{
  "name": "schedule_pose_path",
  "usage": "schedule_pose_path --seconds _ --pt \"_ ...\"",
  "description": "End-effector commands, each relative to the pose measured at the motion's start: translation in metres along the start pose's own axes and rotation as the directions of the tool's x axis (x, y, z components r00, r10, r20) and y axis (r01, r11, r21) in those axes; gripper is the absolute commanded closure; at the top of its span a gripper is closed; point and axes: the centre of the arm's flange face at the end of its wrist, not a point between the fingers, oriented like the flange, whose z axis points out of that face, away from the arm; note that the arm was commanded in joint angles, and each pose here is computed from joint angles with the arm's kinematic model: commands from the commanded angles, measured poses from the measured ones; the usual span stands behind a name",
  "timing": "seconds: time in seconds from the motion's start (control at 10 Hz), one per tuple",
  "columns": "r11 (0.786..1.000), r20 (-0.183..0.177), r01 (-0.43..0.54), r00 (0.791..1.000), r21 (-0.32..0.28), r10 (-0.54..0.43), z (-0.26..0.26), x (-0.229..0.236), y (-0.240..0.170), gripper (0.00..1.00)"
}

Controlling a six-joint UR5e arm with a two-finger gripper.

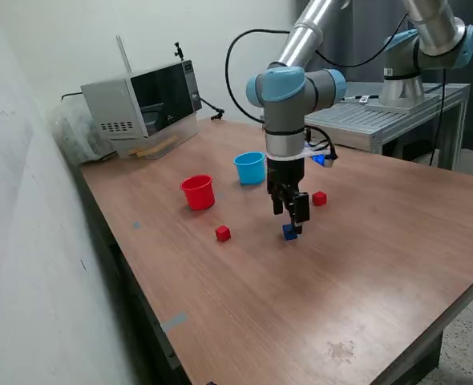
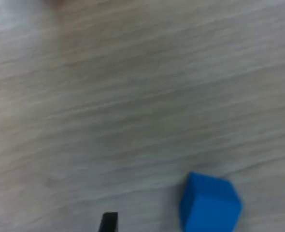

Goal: Place red objects in the red bin, and blue objects in the blue bin.

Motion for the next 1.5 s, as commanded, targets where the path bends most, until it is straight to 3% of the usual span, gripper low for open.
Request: schedule_pose_path --seconds 0.0,0.1,1.0,1.2,1.3,1.4 --pt "0.999 -0.007 0.036 0.999 0.001 -0.036 -0.003 0.024 -0.016 0.00" --pt "0.999 -0.006 0.038 0.999 0.001 -0.038 -0.003 0.025 -0.017 1.00" --pt "0.999 0.001 0.041 0.999 -0.003 -0.041 -0.003 0.016 -0.011 1.00" --pt "0.998 -0.007 0.061 0.998 -0.018 -0.062 -0.023 0.015 -0.013 1.00" --pt "0.998 -0.012 0.062 0.998 -0.028 -0.063 -0.033 0.015 -0.013 0.00" --pt "0.997 -0.013 0.070 0.997 -0.029 -0.070 -0.037 0.014 -0.015 0.00"
